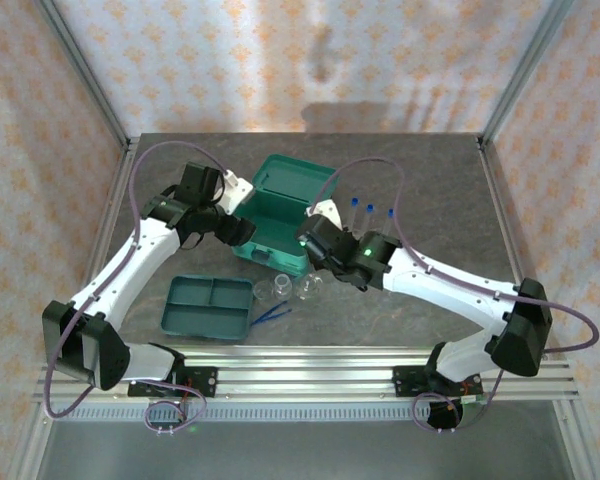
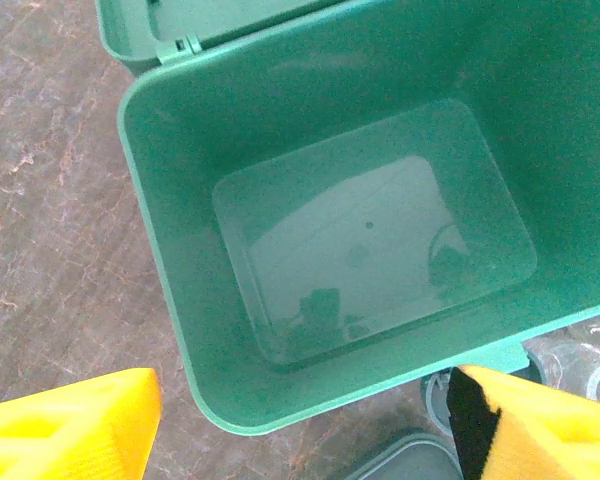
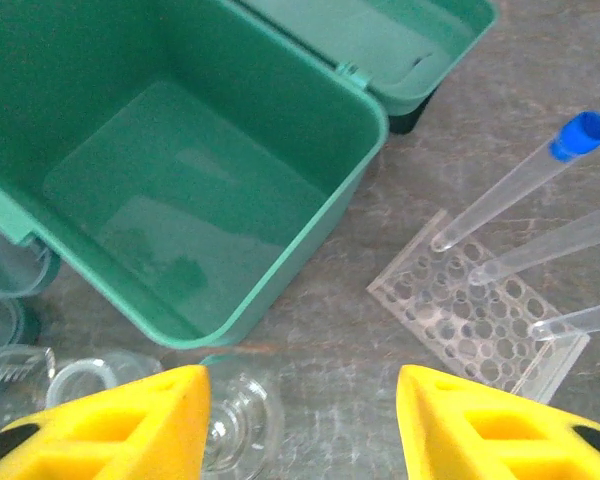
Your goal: Organize the chemistry lab equipment
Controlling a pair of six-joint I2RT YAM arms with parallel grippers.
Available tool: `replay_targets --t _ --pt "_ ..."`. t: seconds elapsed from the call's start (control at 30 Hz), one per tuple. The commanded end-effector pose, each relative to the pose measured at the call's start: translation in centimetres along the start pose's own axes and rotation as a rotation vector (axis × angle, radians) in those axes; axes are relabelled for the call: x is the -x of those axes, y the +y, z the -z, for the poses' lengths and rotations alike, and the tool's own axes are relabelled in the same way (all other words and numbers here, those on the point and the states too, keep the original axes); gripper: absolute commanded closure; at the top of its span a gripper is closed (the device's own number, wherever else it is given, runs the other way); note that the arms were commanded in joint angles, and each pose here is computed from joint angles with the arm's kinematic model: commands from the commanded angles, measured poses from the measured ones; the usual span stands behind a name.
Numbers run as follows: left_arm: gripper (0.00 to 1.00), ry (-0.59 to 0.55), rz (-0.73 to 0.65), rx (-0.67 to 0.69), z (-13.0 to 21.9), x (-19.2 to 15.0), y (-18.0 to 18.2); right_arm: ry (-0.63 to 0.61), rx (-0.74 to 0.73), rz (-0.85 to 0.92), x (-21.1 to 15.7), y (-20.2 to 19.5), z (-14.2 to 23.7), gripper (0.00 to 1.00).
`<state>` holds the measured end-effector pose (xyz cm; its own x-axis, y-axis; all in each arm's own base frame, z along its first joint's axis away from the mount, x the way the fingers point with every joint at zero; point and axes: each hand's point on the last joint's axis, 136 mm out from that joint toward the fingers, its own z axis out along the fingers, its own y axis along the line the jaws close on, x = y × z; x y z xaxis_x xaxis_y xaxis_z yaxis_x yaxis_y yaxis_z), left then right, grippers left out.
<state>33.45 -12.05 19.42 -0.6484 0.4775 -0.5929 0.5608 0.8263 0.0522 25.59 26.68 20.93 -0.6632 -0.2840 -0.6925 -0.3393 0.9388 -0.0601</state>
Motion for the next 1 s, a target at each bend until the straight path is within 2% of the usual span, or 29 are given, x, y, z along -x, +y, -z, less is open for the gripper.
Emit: replay_targets --t 0.0,0.27,0.63,0.97 --pt "0.23 0.039 -0.028 0.031 0.3 -1.4 0.4 0.067 0.006 0.045 -2.1 0.8 -0.4 0.49" --pt "0.23 0.078 -0.045 0.064 -0.5 -2.7 0.9 0.159 0.045 0.117 -4.7 3.3 -1.6 0.57" --pt "0.26 0.117 -0.059 0.171 -0.7 -4.3 2.5 0.237 0.041 0.137 -7.2 3.8 -2.7 0.65" --pt "0.26 0.08 -0.014 0.26 -0.8 -3.2 4.2 0.289 -0.031 0.123 -9.2 3.2 -4.6 0.67"
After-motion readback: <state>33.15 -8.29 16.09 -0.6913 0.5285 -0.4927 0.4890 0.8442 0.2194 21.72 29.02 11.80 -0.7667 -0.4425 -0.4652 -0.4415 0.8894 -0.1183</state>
